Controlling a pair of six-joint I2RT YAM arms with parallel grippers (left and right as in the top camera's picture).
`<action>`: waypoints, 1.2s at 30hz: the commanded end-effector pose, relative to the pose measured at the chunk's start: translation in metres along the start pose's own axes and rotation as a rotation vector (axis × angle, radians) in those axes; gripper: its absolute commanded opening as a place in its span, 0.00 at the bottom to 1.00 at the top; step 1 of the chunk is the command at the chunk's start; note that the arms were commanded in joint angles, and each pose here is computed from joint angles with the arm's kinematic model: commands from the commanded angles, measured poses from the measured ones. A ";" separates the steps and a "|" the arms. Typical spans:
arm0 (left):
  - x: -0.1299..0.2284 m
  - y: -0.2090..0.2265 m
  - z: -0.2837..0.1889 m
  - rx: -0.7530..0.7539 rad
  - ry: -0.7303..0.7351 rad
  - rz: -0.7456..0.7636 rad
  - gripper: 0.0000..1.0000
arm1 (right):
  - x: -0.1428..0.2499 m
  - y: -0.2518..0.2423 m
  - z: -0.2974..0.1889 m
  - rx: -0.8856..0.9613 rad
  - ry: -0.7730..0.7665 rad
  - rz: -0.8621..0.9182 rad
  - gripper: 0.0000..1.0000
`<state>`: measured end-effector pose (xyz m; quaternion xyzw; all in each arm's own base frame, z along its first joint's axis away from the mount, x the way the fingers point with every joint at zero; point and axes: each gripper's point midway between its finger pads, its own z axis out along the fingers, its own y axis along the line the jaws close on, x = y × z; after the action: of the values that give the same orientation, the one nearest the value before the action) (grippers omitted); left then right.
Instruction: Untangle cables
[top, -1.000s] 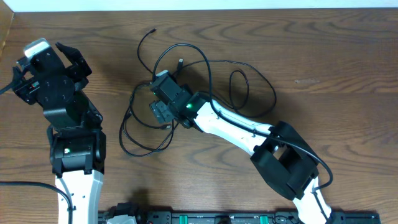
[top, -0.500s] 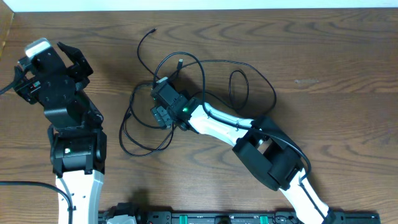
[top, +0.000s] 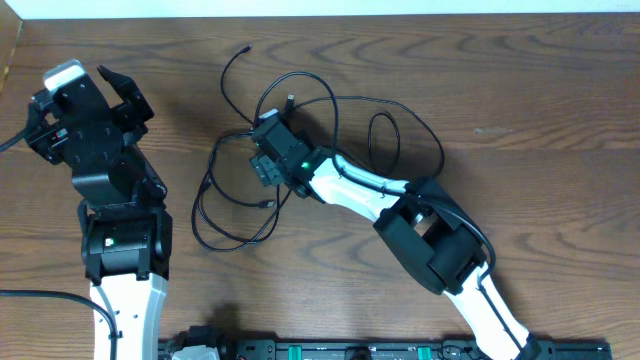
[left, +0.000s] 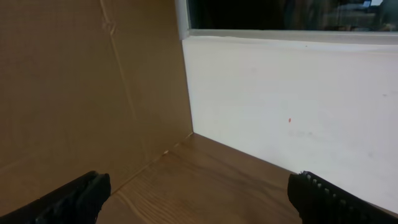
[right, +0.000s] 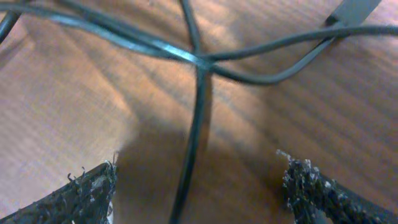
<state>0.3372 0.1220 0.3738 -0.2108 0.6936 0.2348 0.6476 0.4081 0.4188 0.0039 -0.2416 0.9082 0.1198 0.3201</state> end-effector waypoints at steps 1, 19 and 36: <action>-0.005 -0.002 -0.003 0.015 -0.012 -0.023 0.96 | 0.057 -0.014 0.034 0.010 0.140 0.004 0.78; -0.004 -0.001 -0.003 0.016 -0.009 -0.029 0.96 | 0.087 -0.008 0.054 -0.031 0.194 0.001 0.70; -0.006 0.000 -0.005 0.015 -0.014 -0.031 0.96 | 0.116 0.013 0.039 -0.135 0.340 -0.005 0.04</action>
<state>0.3385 0.1199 0.3722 -0.2092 0.6963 0.2266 0.6481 0.4075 0.4302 -0.0027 -0.2583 0.9077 0.1520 0.2938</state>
